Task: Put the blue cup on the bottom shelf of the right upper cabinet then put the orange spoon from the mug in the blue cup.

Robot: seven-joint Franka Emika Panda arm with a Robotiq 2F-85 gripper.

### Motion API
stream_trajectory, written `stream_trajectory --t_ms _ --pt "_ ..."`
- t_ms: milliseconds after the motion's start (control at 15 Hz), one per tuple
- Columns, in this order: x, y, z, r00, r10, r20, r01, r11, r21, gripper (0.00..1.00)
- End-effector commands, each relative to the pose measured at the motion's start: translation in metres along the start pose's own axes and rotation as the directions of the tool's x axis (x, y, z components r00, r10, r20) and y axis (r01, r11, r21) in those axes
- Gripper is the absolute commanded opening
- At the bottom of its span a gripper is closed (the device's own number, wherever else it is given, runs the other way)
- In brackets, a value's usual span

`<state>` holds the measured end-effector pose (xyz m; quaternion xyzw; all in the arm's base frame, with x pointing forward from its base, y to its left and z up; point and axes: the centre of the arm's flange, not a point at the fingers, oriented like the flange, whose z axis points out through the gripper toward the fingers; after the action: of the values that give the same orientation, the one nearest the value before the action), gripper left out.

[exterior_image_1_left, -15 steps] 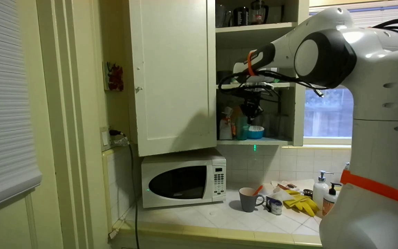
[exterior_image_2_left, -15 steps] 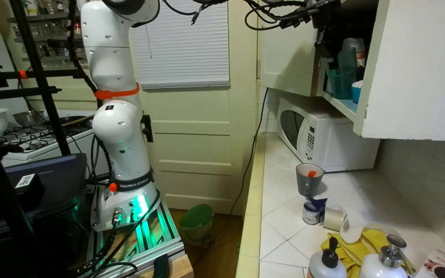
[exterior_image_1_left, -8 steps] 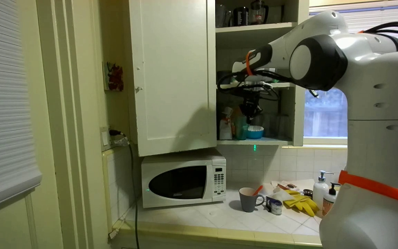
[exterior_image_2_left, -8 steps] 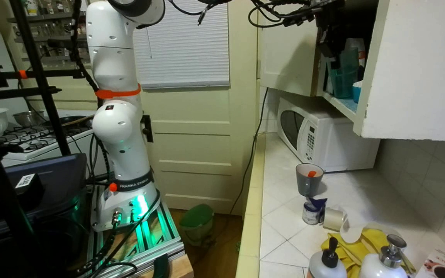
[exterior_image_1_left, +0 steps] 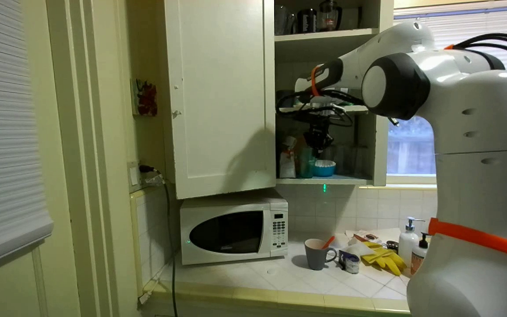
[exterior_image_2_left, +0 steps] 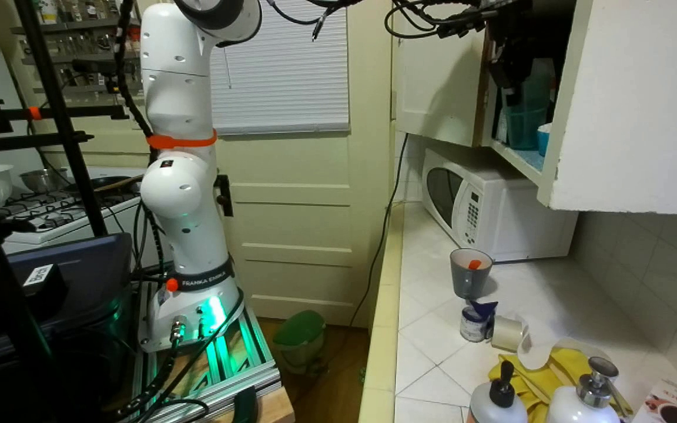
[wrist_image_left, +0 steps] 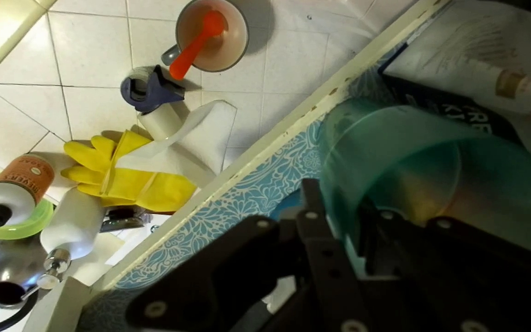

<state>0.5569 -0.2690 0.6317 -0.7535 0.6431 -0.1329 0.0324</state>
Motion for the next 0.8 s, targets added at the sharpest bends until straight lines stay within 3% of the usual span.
stream_trajectory --t_ms 0,400,733 --pt "0.006 -0.011 0.01 1.0 -0.009 -0.007 0.009 1.0 -0.003 0.52" --pt "0.001 -0.013 0.011 0.999 -0.026 -0.021 0.026 1.0 0.006 0.97" --pt "-0.01 -0.012 0.004 0.996 -0.065 -0.065 0.067 0.997 0.025 1.0"
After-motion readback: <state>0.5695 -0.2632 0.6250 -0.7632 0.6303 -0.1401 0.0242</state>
